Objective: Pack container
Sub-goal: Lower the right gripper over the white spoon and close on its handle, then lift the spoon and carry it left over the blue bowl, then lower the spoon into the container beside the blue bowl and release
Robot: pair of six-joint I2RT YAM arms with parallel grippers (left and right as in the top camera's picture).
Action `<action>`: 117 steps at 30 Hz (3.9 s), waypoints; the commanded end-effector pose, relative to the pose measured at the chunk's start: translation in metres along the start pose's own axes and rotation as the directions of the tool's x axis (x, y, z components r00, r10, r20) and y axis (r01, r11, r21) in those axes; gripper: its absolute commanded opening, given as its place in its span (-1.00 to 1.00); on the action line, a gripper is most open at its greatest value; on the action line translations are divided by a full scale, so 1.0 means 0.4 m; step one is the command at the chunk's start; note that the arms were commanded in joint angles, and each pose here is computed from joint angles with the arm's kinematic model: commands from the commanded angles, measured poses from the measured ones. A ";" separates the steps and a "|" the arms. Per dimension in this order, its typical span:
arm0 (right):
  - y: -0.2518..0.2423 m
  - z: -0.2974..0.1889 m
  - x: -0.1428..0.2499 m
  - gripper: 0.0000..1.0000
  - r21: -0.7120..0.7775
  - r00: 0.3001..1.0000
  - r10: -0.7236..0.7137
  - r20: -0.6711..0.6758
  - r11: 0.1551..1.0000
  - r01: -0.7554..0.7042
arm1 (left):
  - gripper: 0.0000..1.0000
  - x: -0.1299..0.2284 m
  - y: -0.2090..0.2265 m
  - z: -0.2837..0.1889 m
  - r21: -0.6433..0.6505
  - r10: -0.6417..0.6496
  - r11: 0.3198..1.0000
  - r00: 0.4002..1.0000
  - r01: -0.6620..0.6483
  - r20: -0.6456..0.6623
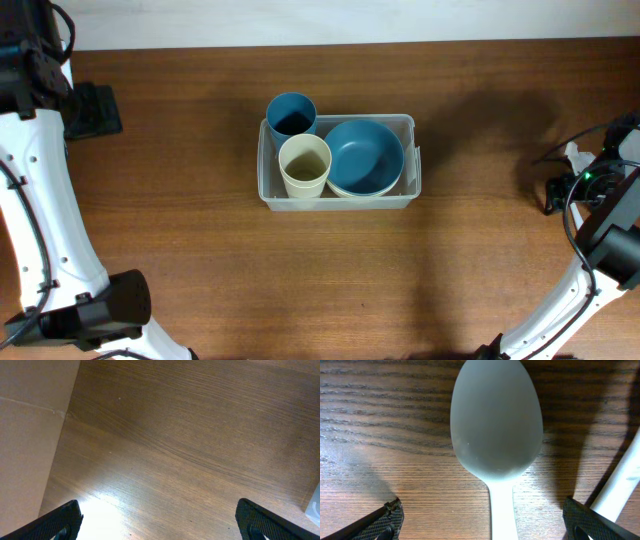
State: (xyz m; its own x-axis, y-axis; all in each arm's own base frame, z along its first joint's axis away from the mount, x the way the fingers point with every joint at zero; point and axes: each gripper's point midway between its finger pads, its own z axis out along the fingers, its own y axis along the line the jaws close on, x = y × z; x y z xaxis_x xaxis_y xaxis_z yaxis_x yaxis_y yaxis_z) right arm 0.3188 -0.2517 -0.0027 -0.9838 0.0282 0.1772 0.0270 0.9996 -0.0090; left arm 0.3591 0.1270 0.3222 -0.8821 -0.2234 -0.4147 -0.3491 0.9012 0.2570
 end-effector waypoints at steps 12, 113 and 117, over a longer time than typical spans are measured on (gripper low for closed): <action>0.037 0.081 0.033 0.24 -0.088 0.998 0.005 -0.067 0.996 -0.011 | 1.00 -0.004 0.018 -0.033 -0.013 -0.013 1.000 0.999 0.013 0.041; 0.840 -0.545 -0.171 -0.92 -0.205 0.959 -0.037 0.280 0.974 0.098 | 1.00 -0.004 0.018 -0.033 -0.013 -0.013 1.000 0.999 0.013 0.041; 0.833 -0.507 -0.139 -0.92 -0.191 0.973 -0.071 0.218 0.975 0.114 | 1.00 -0.004 0.018 -0.033 -0.013 -0.013 1.000 0.999 0.013 0.041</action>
State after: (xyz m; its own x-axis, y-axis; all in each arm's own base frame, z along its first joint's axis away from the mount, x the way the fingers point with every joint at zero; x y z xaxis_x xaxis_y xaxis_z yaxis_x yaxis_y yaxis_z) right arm 0.4330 0.0829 0.1795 -0.9986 -0.0001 -0.0528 -0.0120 0.9744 0.2244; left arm 0.3590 0.1269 0.3221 -0.8822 -0.2235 -0.4144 -0.3489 0.9013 0.2567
